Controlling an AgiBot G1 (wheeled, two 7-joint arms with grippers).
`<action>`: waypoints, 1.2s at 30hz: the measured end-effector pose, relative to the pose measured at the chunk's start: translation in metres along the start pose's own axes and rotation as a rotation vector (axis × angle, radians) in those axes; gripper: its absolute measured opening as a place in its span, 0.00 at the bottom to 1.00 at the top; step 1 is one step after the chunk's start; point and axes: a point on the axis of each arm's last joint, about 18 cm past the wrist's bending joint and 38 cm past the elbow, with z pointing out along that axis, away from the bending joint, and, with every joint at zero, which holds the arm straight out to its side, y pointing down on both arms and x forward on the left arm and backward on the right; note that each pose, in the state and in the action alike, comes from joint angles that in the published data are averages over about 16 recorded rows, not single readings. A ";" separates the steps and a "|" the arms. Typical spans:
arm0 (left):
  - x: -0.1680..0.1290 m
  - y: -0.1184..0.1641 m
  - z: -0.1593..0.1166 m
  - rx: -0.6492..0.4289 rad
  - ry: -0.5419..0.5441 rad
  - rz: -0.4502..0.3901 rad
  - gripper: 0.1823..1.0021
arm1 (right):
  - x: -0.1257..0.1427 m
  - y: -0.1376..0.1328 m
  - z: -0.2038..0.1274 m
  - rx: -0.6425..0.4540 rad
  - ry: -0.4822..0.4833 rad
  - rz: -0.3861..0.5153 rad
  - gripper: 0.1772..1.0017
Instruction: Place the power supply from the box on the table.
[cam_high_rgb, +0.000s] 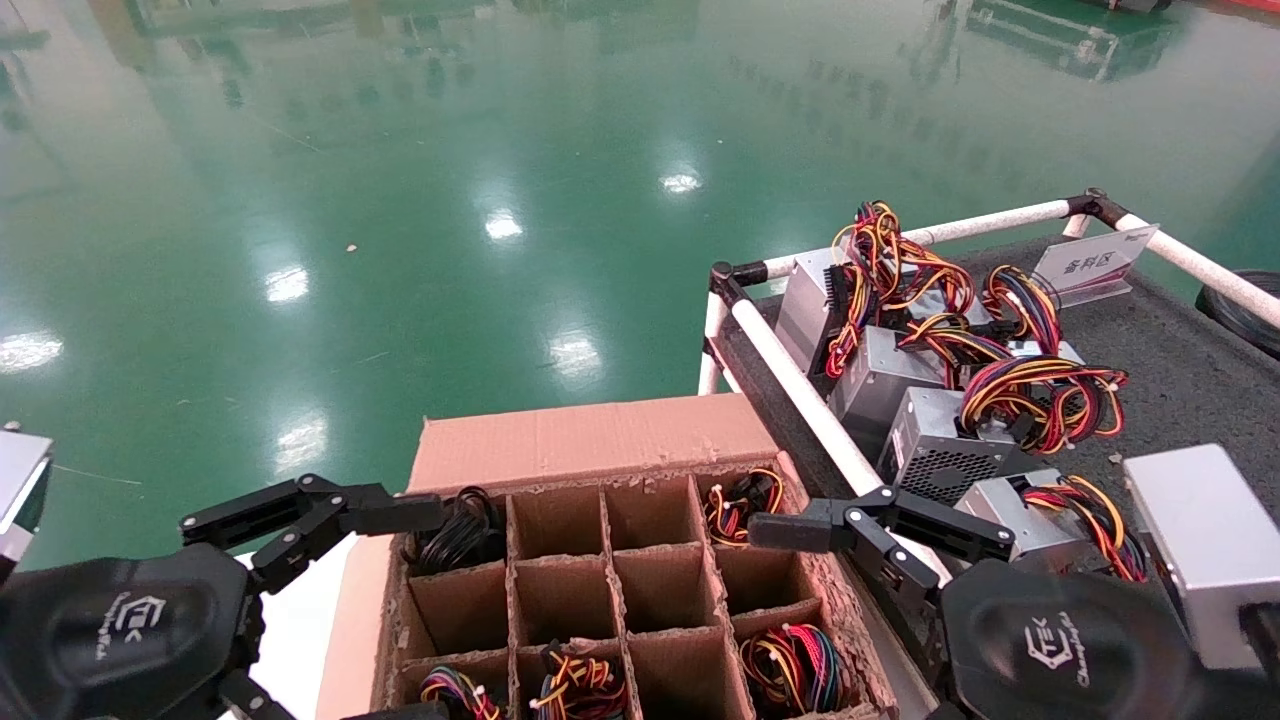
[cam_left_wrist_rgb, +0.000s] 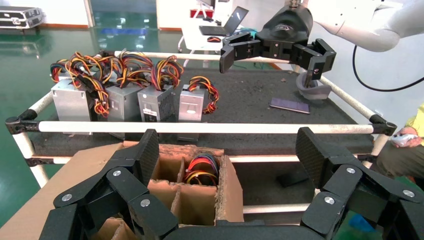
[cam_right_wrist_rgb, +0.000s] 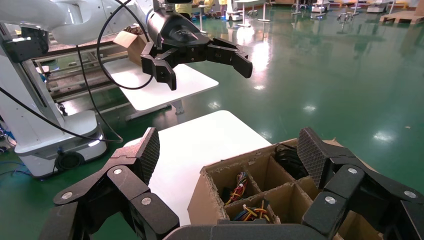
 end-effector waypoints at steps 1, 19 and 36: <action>0.000 0.000 0.000 0.000 0.000 0.000 1.00 | 0.000 0.000 0.000 0.000 0.000 0.000 1.00; 0.000 0.000 0.000 0.000 0.000 0.000 0.91 | 0.000 0.000 0.000 0.000 0.000 0.000 1.00; 0.000 0.000 0.000 0.000 0.000 0.000 0.54 | 0.000 0.000 0.000 0.000 0.000 0.000 1.00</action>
